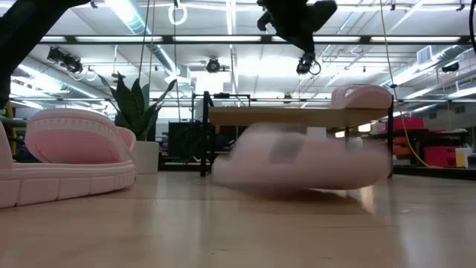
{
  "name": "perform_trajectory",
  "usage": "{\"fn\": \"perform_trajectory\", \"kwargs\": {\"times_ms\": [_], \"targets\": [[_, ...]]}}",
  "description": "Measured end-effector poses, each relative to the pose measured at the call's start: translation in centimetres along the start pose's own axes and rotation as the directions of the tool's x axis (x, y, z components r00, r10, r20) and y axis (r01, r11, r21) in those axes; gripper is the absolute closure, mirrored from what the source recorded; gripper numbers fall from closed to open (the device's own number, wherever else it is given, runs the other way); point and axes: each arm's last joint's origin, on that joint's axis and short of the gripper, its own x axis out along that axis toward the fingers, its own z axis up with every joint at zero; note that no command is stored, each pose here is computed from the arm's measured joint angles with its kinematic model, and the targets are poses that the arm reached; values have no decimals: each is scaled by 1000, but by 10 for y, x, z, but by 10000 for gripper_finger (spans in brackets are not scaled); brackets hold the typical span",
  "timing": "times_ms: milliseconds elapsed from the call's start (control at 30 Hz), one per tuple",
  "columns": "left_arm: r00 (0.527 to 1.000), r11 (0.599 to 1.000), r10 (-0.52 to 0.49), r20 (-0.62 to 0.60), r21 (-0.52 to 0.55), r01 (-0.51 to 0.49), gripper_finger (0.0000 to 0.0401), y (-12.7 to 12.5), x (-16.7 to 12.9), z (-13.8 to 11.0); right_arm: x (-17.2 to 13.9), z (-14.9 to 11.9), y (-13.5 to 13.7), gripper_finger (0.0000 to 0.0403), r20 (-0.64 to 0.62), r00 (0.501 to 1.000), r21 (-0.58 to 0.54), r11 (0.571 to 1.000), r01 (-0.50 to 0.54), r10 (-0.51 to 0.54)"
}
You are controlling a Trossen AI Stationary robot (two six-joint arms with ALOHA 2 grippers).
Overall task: Pick and place slides into the shelf
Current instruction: Put the pink slipper on the shelf
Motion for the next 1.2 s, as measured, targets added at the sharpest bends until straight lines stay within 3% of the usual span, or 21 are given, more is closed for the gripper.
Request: {"fn": "perform_trajectory", "kwargs": {"times_ms": [100, 200, 300, 433, 500, 567, 667, 833, 1000, 1200], "targets": [[993, 994, -109, -49, -16, 108, 359, -21, -16, -6, 0, 0, -1, 270, -1, 1000, -7, 1000, 6, -6], [986, 988, -150, -68, 21, 151, 363, -38, -31, -10, 0, 0, -3, 270, -2, 1000, -27, 999, 24, -24], [970, 976, -215, -109, -42, 211, 367, -52, -43, -15, 0, 0, -5, 270, -4, 999, -43, 998, 39, -39], [874, 905, -409, -261, -241, 351, 371, -67, -59, -30, 0, 0, -5, 270, -4, 999, -54, 998, 41, -42], [834, 876, -461, -304, -308, 372, 371, -81, -65, -38, 0, 0, -5, 270, -2, 999, -71, 997, 42, -42], [800, 866, -486, -353, -319, 385, 369, -95, -72, -48, 0, 0, -5, 270, 13, 999, -91, 995, 44, -43], [767, 820, -557, -318, -358, 447, 362, -115, -80, -55, 0, 1, -6, 270, 41, 998, -121, 991, 54, -49], [749, 789, -586, -307, -428, 442, 346, -139, -89, -72, 0, 1, -8, 270, 49, 997, -144, 987, 71, -65], [730, 760, -593, -339, -534, 370, 312, -150, -91, -87, 0, 1, -9, 270, 43, 997, -138, 988, 74, -69], [699, 732, -645, -309, -512, 450, 259, -161, -103, -87, 0, 0, -8, 270, 10, 998, -75, 995, 68, -68]]}}
